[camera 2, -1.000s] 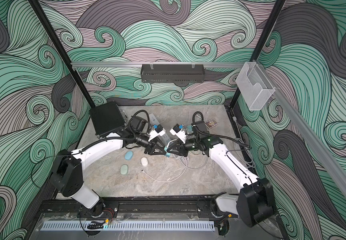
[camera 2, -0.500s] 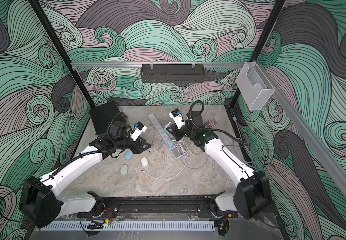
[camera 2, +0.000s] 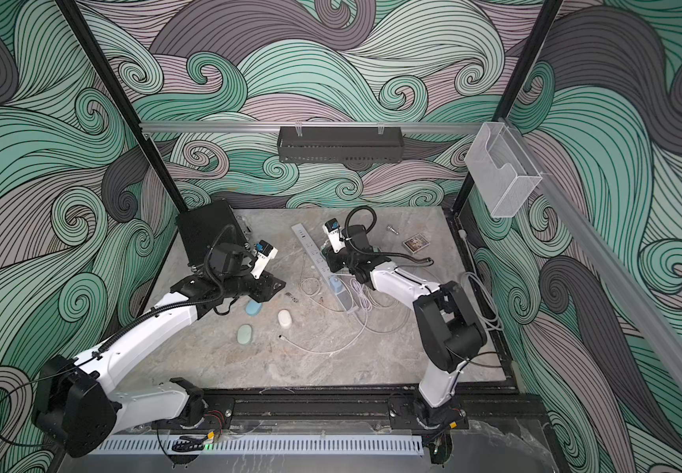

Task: Charge the bluetooth headset
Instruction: Insert the plug into the socket.

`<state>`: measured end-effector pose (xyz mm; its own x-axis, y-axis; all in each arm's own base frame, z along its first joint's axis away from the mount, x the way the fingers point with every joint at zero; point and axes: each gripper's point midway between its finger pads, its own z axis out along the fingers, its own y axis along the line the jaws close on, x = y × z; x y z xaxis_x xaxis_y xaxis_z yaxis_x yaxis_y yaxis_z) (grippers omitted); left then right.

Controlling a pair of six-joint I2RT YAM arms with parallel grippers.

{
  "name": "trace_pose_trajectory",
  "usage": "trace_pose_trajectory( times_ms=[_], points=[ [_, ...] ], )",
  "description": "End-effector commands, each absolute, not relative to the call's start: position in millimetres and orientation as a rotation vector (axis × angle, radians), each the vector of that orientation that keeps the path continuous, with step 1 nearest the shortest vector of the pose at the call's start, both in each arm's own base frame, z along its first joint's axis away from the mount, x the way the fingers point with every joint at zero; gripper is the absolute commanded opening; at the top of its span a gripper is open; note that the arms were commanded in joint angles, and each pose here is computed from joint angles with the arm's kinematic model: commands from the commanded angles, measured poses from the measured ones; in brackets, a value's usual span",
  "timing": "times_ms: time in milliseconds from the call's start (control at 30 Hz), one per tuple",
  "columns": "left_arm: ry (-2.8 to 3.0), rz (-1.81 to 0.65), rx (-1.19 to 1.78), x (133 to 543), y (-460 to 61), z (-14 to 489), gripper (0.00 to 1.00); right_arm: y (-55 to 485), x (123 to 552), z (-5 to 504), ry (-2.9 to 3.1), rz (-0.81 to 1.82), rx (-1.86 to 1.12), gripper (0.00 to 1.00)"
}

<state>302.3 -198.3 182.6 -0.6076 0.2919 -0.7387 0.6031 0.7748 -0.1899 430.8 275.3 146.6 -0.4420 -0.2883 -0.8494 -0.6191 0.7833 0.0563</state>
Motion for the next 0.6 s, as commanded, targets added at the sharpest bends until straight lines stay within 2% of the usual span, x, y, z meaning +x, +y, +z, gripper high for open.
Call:
trace_pose_trajectory(
  times_ms=[0, 567],
  points=[
    [2.231, -0.542, 0.629, 309.3, -195.8, 190.3, 0.54, 283.6, 446.1, 152.2, 1.99, 0.458, -0.62, 0.03],
    [2.25, -0.544, 0.624, 311.6, -196.9, 187.7, 0.54, 285.7, 437.5, 106.3, 2.083, 0.467, -0.606, 0.02]
  ],
)
